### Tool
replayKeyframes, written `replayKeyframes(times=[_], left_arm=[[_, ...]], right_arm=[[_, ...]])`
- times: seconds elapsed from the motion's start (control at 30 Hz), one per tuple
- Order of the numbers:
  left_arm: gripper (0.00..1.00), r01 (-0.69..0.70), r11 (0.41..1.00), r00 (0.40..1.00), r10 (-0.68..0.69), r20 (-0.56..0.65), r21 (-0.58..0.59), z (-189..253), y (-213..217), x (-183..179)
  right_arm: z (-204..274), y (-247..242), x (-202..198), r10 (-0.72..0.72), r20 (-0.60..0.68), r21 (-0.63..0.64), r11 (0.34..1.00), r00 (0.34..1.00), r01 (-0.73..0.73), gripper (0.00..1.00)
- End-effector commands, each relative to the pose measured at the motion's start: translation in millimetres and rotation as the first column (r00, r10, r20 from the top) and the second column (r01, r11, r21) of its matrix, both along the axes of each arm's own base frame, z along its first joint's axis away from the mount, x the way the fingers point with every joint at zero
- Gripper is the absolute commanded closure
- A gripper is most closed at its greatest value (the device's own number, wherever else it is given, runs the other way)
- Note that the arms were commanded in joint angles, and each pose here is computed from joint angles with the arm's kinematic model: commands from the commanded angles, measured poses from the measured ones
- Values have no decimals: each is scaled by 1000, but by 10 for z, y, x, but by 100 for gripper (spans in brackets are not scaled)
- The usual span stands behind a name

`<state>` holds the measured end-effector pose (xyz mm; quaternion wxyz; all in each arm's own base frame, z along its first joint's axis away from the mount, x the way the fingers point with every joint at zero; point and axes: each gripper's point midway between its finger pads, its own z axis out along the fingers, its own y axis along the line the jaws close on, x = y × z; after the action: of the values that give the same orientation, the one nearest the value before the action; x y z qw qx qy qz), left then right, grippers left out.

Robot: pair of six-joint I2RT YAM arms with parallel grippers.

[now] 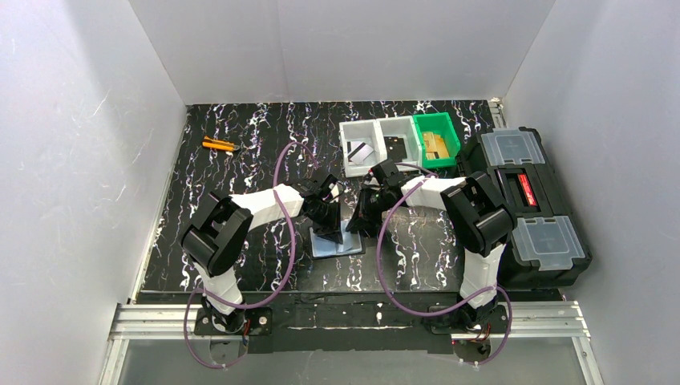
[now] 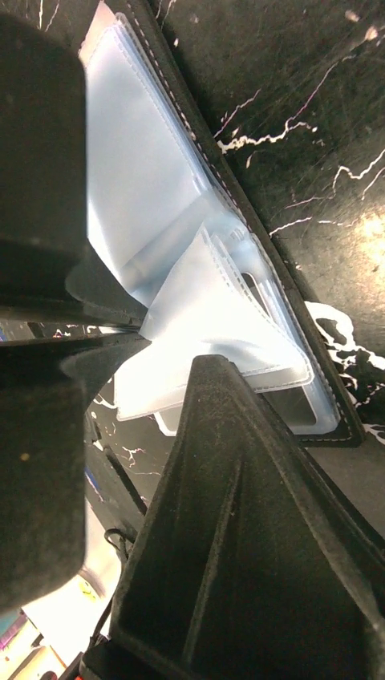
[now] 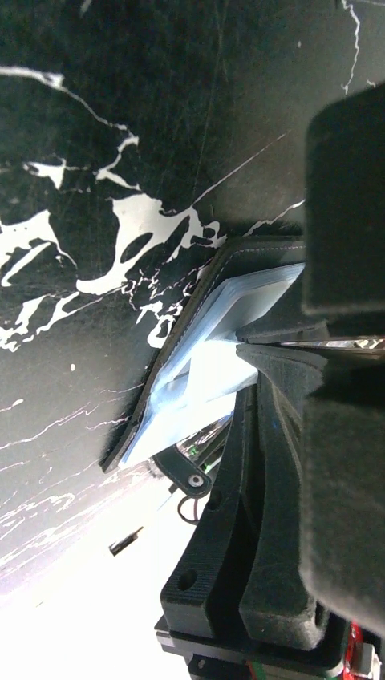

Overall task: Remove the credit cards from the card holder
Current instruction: Remove the credit card from the card holder.

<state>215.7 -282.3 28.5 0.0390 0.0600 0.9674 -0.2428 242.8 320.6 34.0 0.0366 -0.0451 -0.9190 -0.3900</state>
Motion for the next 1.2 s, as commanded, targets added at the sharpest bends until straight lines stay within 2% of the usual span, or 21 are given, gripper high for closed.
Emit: replayKeyframes(times=[0.0,0.07,0.2,0.3,0.43,0.53,0.63,0.87,1.03,1.17], left_arm=[[92,36,999,999,-37,-4,-35,257,-9,-123],[86,31,999,1000,-30,7,-31,328,12,-107],[68,12,1000,999,-12,47,-12,494,106,-57],[64,-9,999,997,5,78,52,554,292,-51],[66,-49,987,994,33,106,150,563,600,-63],[70,-71,982,993,53,106,177,537,751,-86],[74,-90,979,992,72,102,183,527,833,-102],[76,-110,980,989,92,116,166,616,877,-128],[76,-123,980,984,100,150,155,763,973,-137],[77,-127,983,980,104,168,133,844,1009,-175]], right_arm=[[-32,-23,-28,14,19,-21,1000,1000,-14,99],[-23,-28,-28,19,27,-24,1000,999,-18,99],[-3,-45,-24,26,38,-32,999,999,-25,99],[27,-47,-22,31,44,-31,999,999,-29,99],[109,-30,-13,39,57,-18,999,998,-38,99],[183,-3,-12,42,62,1,999,997,-42,88],[275,33,-18,45,65,26,999,997,-47,75],[555,285,-86,71,69,103,992,995,-78,58],[714,524,-131,119,111,91,987,987,-129,49],[543,771,-141,159,78,75,983,984,-165,47]])
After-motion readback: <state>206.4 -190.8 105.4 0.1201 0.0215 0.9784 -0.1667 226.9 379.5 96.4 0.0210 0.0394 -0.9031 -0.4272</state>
